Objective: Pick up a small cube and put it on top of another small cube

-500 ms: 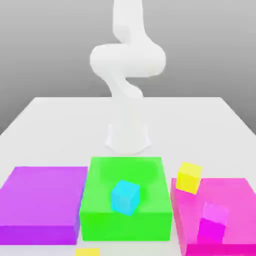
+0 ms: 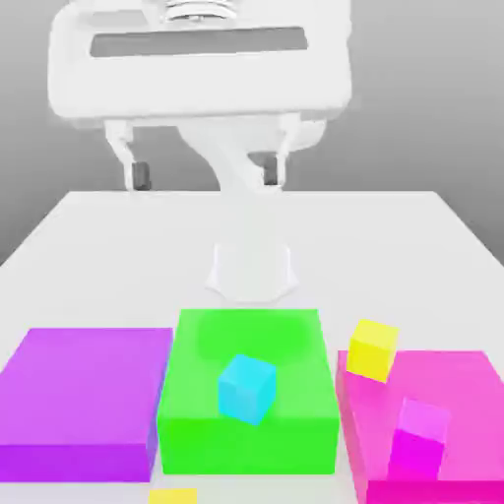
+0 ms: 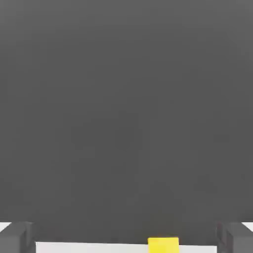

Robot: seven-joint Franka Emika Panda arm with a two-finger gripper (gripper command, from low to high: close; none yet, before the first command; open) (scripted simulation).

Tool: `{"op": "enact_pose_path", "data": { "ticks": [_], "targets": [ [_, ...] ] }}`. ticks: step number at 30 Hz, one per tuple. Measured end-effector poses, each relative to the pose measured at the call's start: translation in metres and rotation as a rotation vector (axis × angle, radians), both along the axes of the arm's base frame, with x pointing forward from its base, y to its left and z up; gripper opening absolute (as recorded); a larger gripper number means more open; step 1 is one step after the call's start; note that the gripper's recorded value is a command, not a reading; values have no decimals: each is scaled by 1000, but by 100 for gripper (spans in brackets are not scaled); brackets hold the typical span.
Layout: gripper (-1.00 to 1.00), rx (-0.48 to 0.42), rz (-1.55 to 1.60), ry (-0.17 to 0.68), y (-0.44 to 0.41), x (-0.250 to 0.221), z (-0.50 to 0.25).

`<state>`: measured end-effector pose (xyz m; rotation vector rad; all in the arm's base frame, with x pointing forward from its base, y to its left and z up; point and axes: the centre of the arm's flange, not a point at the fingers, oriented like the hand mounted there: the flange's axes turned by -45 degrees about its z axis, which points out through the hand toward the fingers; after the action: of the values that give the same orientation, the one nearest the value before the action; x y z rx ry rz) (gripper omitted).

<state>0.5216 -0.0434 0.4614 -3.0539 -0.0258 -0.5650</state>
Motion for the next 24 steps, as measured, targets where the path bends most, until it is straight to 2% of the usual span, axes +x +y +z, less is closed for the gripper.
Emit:
{"op": "enact_pose_path", "data": {
  "ticks": [7, 14, 18, 19, 24],
  "targets": [
    [0, -12, 5, 171, -20, 24, -122],
    [0, -38, 13, 341, -39, 18, -247],
    [0, -42, 16, 364, -42, 16, -309],
    [-100, -42, 15, 364, -42, 15, -322],
    [-100, -42, 15, 365, -42, 15, -322]
  ]
}}
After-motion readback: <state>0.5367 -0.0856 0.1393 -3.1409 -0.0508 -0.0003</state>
